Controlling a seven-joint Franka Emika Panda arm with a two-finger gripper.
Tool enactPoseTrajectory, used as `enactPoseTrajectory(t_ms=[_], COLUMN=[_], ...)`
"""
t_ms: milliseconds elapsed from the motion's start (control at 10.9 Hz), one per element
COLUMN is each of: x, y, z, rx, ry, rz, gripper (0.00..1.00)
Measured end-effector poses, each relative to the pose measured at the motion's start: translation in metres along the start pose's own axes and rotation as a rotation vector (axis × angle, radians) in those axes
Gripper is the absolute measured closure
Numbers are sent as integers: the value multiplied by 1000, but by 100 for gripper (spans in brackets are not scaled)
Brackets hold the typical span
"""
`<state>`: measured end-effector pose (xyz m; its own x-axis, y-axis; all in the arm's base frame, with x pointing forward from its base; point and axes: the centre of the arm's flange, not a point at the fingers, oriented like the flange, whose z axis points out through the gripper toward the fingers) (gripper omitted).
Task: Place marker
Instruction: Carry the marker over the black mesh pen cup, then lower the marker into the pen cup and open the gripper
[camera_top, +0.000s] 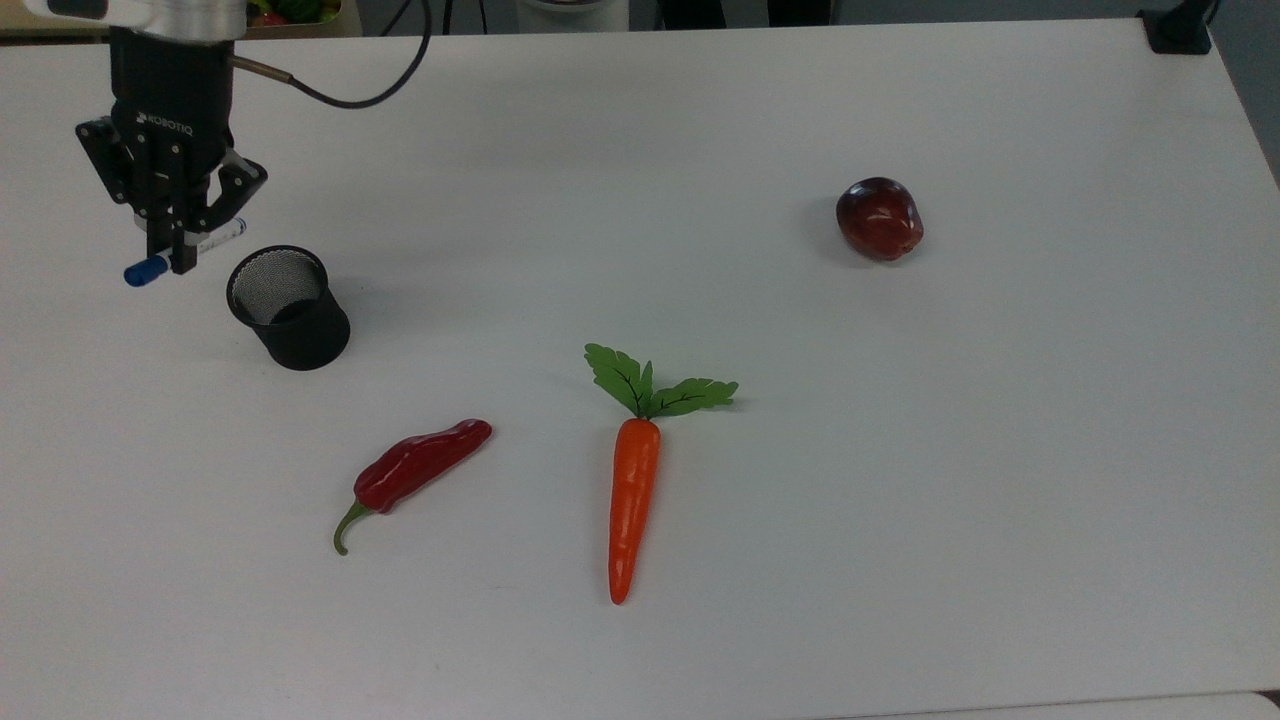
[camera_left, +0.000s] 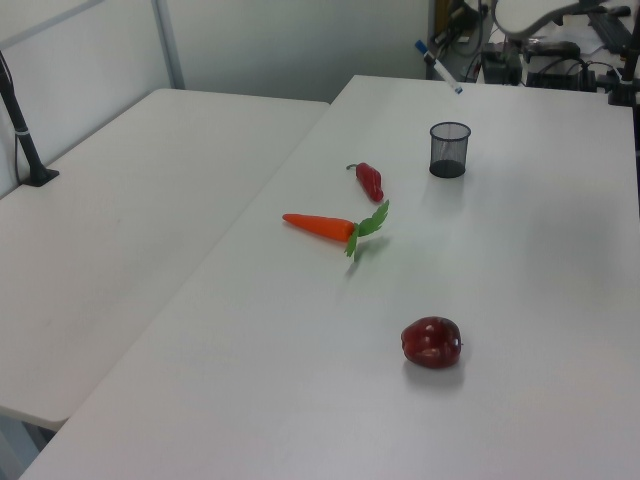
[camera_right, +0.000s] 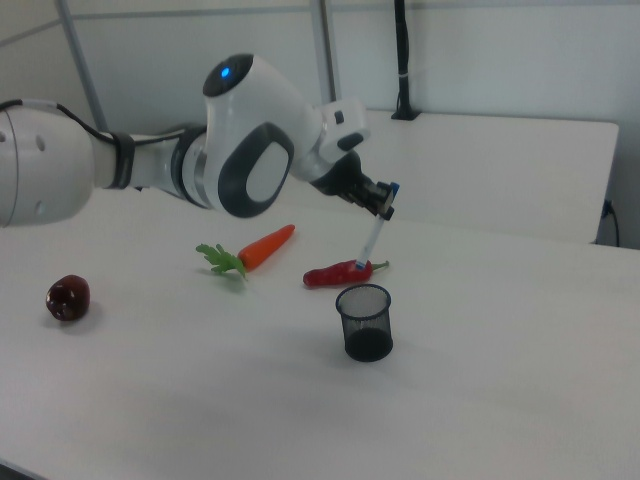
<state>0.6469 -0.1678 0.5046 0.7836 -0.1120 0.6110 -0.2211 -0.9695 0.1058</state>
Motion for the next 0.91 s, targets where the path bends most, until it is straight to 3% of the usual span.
enactPoseTrajectory(t_ms=[366, 914], x=[-47, -52], y=[-10, -12], z=[47, 57], rx=[16, 18], ry=[-11, -25], rz=[-11, -10], gripper=[83, 79])
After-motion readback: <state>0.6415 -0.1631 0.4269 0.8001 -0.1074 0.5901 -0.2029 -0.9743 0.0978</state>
